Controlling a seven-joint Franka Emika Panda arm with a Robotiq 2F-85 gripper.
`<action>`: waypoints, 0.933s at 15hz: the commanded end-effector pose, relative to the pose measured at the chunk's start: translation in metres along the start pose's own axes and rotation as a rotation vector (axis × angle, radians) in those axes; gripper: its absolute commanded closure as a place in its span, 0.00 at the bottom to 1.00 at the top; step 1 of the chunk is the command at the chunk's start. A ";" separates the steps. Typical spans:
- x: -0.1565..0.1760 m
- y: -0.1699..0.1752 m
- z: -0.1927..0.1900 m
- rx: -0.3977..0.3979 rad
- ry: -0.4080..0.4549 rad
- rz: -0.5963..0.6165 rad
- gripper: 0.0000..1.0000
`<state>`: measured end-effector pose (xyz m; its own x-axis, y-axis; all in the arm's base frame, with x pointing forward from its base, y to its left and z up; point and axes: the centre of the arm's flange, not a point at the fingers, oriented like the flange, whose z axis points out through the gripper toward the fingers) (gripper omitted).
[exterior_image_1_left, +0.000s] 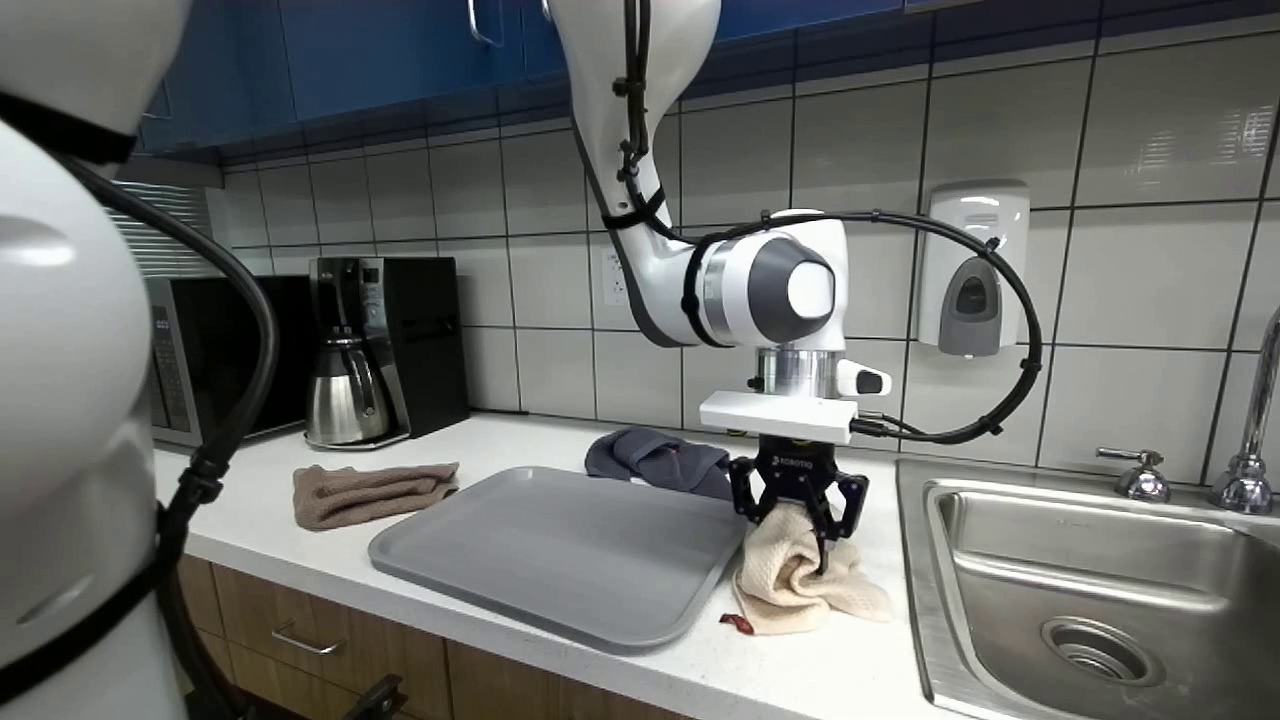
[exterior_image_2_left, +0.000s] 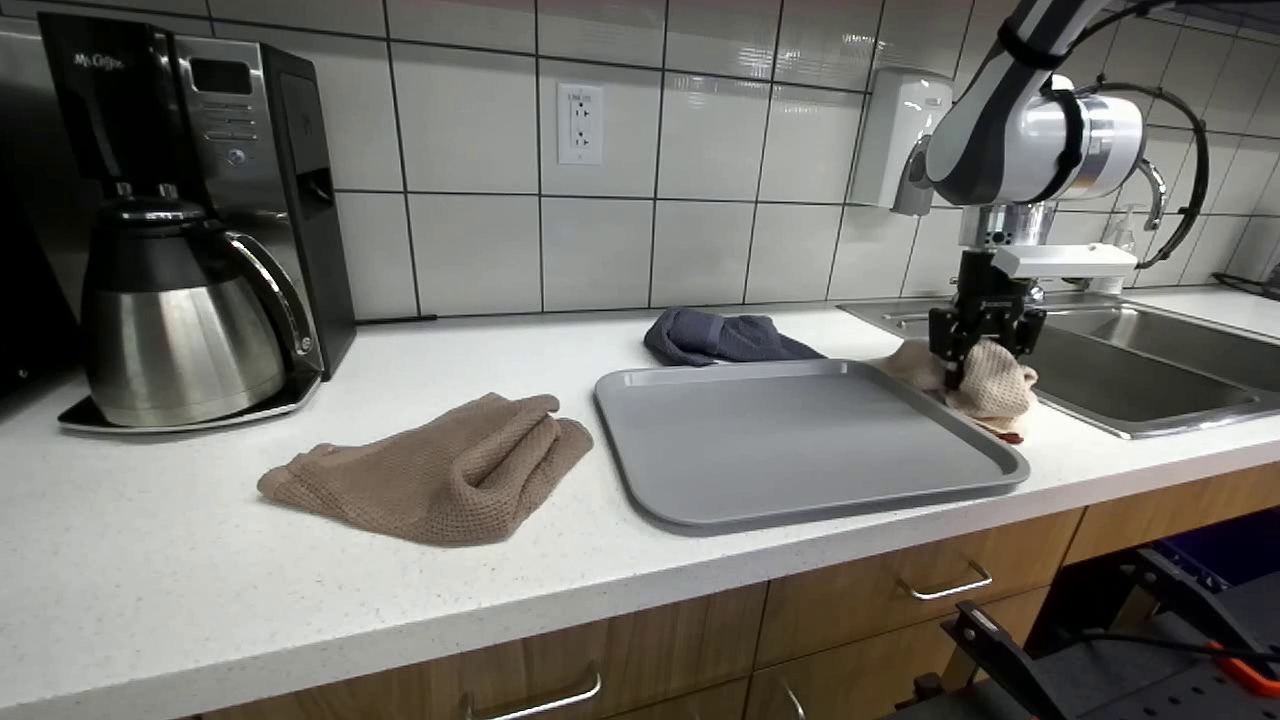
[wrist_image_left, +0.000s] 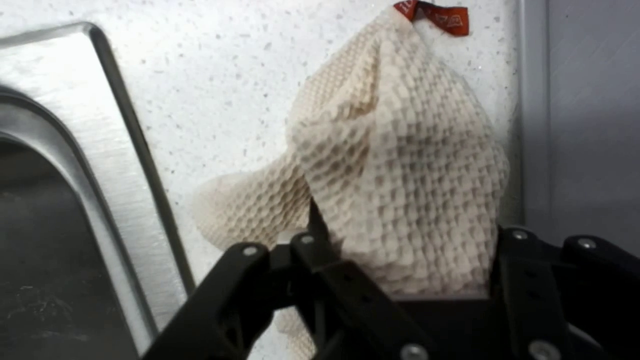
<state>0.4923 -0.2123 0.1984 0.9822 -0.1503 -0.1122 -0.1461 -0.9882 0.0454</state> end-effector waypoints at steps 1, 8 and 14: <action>0.003 0.003 -0.005 0.008 0.006 0.014 0.66; -0.005 0.005 -0.012 0.016 0.023 0.026 1.00; -0.021 0.014 -0.045 0.023 0.085 0.047 0.98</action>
<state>0.4908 -0.2221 0.2178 0.9821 -0.1725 -0.0760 -0.1695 -0.9845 0.0448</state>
